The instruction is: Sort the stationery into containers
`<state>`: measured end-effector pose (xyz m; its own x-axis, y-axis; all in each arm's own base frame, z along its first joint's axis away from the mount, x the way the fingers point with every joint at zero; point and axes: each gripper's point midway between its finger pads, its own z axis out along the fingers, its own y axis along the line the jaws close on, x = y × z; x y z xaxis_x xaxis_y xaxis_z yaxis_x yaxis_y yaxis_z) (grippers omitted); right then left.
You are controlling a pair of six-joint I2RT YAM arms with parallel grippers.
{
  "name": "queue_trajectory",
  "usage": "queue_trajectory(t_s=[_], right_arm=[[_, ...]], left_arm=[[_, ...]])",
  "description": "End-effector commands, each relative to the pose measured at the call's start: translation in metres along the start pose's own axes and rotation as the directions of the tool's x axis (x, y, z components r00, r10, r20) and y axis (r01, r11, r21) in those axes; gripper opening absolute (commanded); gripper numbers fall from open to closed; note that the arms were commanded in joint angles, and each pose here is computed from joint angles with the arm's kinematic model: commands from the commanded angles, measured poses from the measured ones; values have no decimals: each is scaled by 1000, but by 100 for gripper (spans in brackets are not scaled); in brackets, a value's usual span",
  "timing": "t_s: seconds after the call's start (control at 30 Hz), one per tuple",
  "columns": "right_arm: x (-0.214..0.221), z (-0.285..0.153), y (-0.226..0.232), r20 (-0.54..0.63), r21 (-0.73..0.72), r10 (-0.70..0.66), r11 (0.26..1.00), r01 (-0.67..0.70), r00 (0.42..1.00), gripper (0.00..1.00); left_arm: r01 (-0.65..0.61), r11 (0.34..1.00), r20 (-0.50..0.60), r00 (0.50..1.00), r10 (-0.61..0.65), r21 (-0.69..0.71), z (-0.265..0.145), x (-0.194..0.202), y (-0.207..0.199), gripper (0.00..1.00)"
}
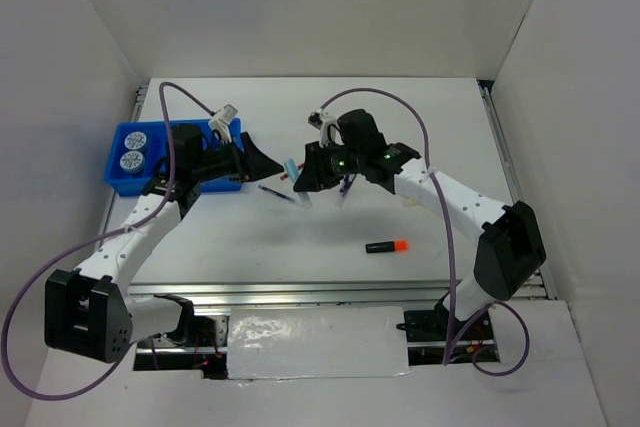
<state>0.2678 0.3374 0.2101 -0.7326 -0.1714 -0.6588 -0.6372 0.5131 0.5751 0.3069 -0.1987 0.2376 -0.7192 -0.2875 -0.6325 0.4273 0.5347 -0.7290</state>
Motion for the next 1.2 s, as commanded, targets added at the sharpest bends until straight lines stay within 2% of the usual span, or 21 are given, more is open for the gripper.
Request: queue_trajectory(t_s=[0.0, 0.33, 0.43, 0.53, 0.57, 0.77, 0.8, 0.83, 0.87, 0.9, 0.97, 1.0, 1.03, 1.07, 1.13, 1.17], right_arm=[[-34, 4, 16, 82, 9, -27, 1000, 26, 996, 0], [-35, 16, 24, 79, 65, -71, 996, 66, 994, 0], [-36, 18, 25, 81, 83, -81, 994, 75, 993, 0], [-36, 22, 24, 79, 98, -78, 993, 70, 994, 0], [-36, 24, 23, 76, 103, -79, 992, 71, 994, 0], [-41, 28, 21, 83, 113, -71, 992, 61, 994, 0], [-41, 28, 21, 80, 112, -73, 992, 64, 994, 15], [-41, 26, 23, 77, 98, -75, 993, 68, 994, 24], [-41, 25, 22, 76, 97, -78, 993, 70, 994, 48], [-42, 22, 18, 80, 99, -73, 993, 65, 994, 60], [-42, 14, 15, 90, 98, -77, 993, 68, 993, 74], [-42, 5, 9, 100, 108, -72, 992, 61, 992, 76], [-42, 1, 6, 103, 107, -70, 993, 58, 992, 77], [-42, -3, 1, 104, 114, -74, 991, 62, 992, 79], [-43, -18, -11, 114, 133, -74, 989, 58, 991, 79], [-41, -22, -15, 108, 132, -95, 988, 81, 990, 80]], left_arm=[[-46, 999, 18, 999, 46, -10, 6, -12, -10, 73], [-21, 999, -26, 999, 20, -30, 20, -2, -3, 69], [-11, 1000, -34, 999, 11, -18, 21, -1, -4, 61], [-3, 1000, -42, 999, 3, -1, 22, 0, -6, 47], [1, 1000, -45, 999, -2, -2, 23, 1, -6, 39], [8, 1000, -52, 999, -8, 7, 23, 2, -6, 26], [4, 1000, -54, 999, -4, 6, 22, 2, -6, 24], [0, 1000, -47, 999, -1, -8, 19, -2, -3, 22], [-14, 1000, -34, 999, 13, -15, 18, -6, -1, 17], [-25, 999, -42, 999, 23, -45, 15, -6, 7, 14], [-33, 990, -21, 999, 30, -138, 3, -24, 26, 7], [-97, 979, -27, 995, 93, -177, -3, -31, 37, 3], [-140, 965, 1, 990, 143, -223, -13, -56, 40, 0], [-122, 936, -50, 993, 111, -331, -22, -51, 62, 0], [-217, 880, -53, 975, 215, -422, -41, -81, 78, 0], [-218, 838, -71, 975, 211, -500, -50, -84, 97, 0]])
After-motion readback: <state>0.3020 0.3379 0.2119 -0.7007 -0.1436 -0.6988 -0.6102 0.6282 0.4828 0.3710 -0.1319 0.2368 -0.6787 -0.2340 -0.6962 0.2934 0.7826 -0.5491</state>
